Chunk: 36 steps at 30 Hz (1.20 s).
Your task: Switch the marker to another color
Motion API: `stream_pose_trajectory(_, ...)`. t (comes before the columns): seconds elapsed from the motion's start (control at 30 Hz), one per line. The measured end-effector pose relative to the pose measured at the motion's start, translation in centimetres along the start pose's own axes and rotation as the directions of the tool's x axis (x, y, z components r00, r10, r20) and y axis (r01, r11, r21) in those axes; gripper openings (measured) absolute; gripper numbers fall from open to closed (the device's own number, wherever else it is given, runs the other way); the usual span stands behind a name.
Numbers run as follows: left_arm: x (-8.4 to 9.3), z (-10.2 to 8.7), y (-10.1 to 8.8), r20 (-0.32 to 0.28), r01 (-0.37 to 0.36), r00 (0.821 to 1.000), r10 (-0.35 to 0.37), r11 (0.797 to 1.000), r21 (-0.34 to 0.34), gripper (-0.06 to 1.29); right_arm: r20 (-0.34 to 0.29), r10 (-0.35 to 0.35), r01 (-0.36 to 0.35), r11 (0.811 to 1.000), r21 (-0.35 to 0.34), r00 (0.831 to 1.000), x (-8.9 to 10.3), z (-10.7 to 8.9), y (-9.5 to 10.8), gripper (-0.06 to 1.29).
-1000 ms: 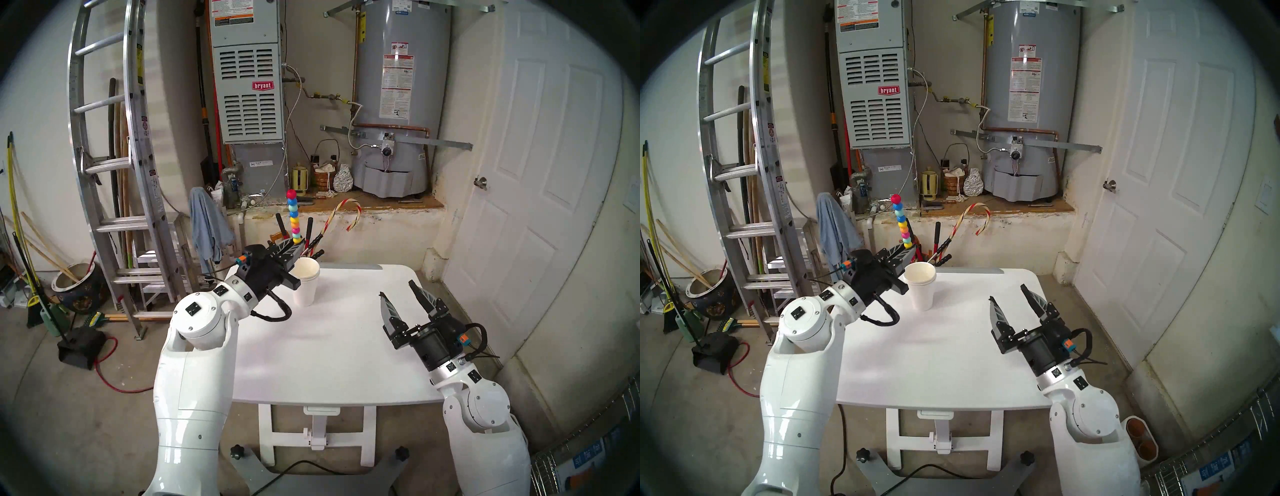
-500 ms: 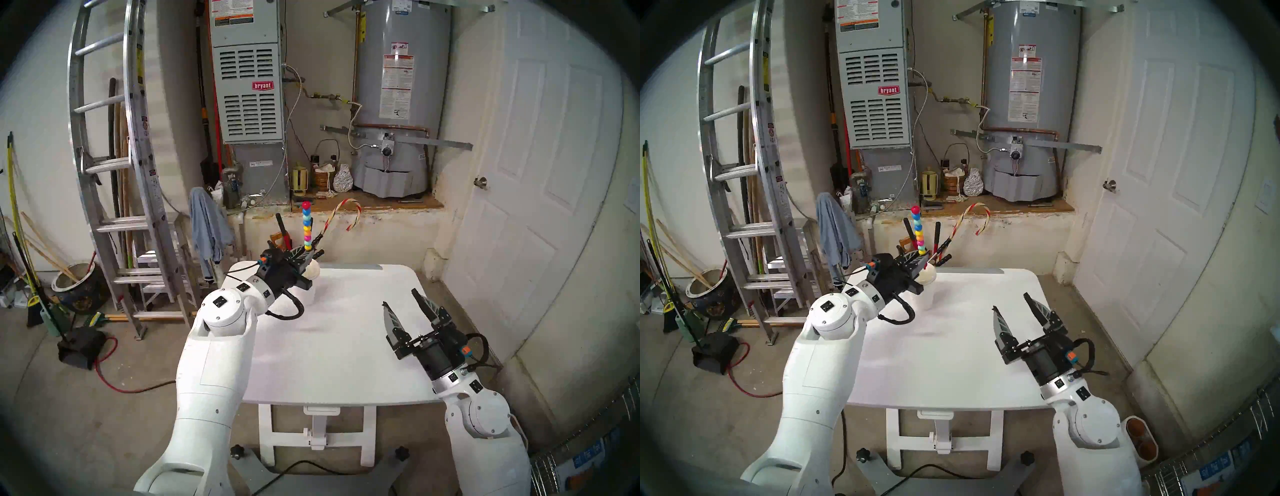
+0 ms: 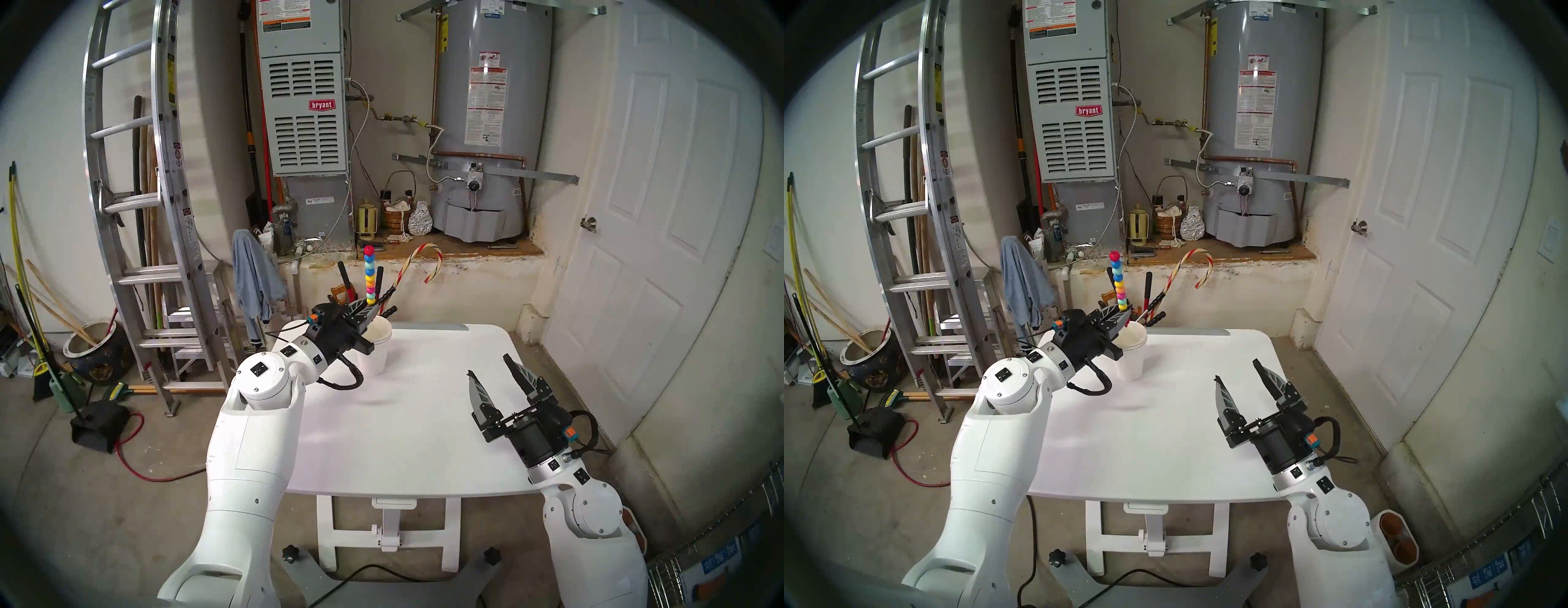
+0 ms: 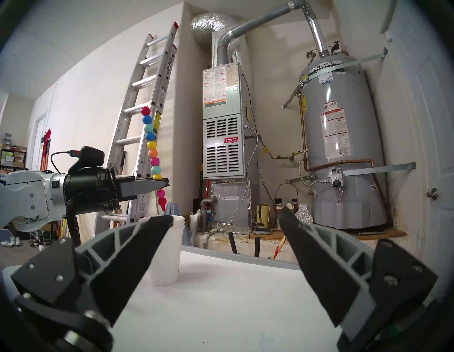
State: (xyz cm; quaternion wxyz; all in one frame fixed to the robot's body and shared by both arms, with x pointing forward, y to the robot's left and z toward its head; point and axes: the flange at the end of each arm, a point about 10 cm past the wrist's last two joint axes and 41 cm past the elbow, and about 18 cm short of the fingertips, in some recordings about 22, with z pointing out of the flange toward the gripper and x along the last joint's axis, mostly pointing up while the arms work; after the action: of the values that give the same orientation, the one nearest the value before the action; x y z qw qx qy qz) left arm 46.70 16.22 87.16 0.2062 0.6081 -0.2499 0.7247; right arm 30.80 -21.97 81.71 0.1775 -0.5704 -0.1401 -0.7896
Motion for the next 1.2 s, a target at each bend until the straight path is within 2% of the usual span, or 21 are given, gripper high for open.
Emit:
stream_pose_trajectory(0.6,-2.0,-0.8,0.6,0.029,0.020,0.999,-0.020,1.000,-0.008,0.12,-0.006,0.003,-0.003,1.000,0.004,1.000,-0.1,0.3,-0.2,1.20)
stream_pose_trajectory(1.2,-2.4,-0.9,0.7,0.034,0.025,0.999,-0.025,1.000,0.003,0.12,-0.007,0.003,-0.003,1.000,-0.005,1.000,-0.1,0.3,-0.3,1.20)
